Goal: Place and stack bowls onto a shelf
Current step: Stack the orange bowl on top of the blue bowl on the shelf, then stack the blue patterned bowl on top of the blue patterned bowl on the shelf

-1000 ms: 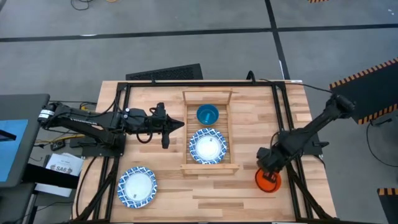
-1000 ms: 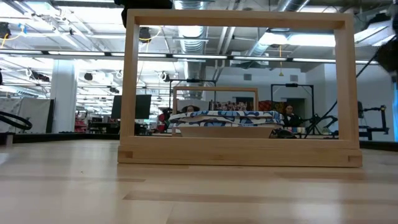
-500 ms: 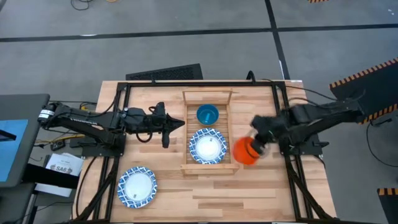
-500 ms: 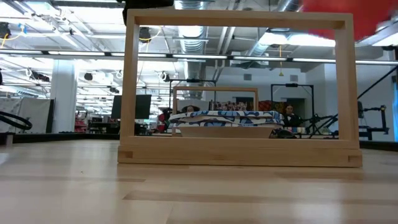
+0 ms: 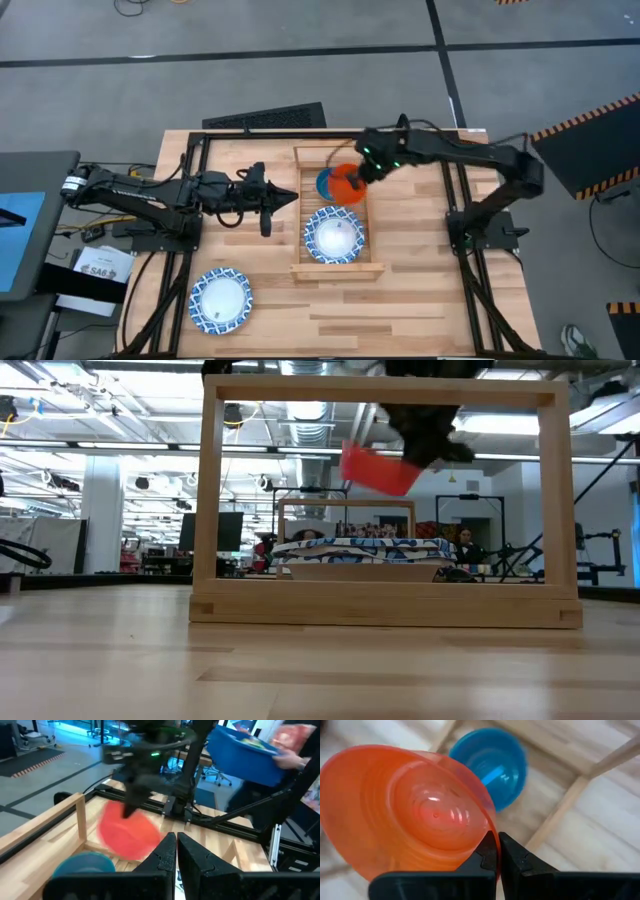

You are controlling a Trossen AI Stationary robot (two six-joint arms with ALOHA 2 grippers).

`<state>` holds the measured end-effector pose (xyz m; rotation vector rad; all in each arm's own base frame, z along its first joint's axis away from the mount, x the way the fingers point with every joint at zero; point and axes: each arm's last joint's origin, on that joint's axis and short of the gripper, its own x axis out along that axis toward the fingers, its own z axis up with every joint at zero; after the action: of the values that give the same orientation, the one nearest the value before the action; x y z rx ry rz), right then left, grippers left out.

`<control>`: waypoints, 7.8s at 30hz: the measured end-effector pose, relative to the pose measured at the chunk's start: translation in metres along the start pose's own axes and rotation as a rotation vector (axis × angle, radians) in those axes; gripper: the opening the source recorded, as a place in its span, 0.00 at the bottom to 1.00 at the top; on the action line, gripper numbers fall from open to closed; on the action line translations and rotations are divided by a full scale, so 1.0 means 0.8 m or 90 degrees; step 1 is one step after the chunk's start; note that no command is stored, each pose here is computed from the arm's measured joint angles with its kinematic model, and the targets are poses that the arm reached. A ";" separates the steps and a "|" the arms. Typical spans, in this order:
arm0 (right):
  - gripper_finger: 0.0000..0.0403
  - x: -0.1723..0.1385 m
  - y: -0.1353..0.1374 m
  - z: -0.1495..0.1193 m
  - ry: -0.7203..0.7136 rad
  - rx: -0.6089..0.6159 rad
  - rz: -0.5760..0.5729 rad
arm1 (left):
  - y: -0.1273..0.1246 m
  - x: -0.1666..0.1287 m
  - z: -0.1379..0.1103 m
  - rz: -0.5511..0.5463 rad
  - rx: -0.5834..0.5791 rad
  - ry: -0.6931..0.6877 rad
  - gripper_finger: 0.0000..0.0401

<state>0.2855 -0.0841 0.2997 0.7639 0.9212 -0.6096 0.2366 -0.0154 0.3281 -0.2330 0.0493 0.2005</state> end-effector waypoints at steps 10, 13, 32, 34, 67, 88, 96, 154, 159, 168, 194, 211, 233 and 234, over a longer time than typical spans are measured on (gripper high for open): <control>0.06 0.074 -0.013 0.032 0.063 0.080 -0.071 | -0.003 0.000 0.004 -0.048 -0.008 -0.011 0.00; 0.07 0.094 -0.013 0.032 0.078 0.092 -0.085 | -0.004 0.000 0.005 -0.055 -0.010 -0.016 0.00; 0.06 0.106 -0.019 0.053 0.003 0.143 -0.064 | -0.005 0.000 0.005 -0.072 -0.046 -0.009 0.00; 0.07 0.115 -0.020 0.053 0.009 0.143 -0.070 | -0.005 0.000 0.005 -0.072 -0.046 -0.009 0.00; 0.55 0.093 -0.020 0.045 0.054 0.050 -0.056 | -0.005 0.000 0.005 -0.070 -0.040 -0.010 0.00; 0.60 0.005 -0.031 -0.161 0.010 -0.065 0.078 | -0.003 0.000 0.004 -0.044 -0.038 -0.011 0.00; 0.60 -0.036 -0.009 -0.176 -0.242 -0.052 0.301 | -0.003 0.000 0.004 -0.032 -0.038 -0.014 0.00; 0.17 -0.065 0.013 -0.159 -0.487 -0.365 0.350 | -0.003 0.000 0.004 -0.030 0.093 -0.017 0.00; 0.15 -0.065 0.013 -0.159 -0.486 -0.365 0.350 | -0.003 0.000 0.004 -0.030 0.093 -0.017 0.00; 0.15 -0.065 0.013 -0.159 -0.486 -0.364 0.350 | 0.000 0.000 0.005 0.004 0.078 -0.022 0.03; 0.15 -0.062 0.011 -0.161 -0.461 -0.348 0.346 | -0.044 -0.058 -0.154 -0.131 0.109 0.619 0.55; 0.15 -0.059 0.009 -0.163 -0.447 -0.354 0.335 | -0.050 -0.091 -0.207 -0.136 0.140 0.739 0.55; 0.15 -0.058 0.008 -0.164 -0.434 -0.347 0.331 | -0.056 -0.075 -0.255 -0.134 0.113 0.829 0.34; 0.15 -0.058 0.008 -0.164 -0.434 -0.347 0.331 | -0.058 -0.073 -0.254 -0.139 0.105 0.832 0.28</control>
<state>0.2071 0.0305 0.2912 0.2389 0.2066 -0.1121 0.1837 -0.1182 0.1450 -0.1703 1.3268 -0.2021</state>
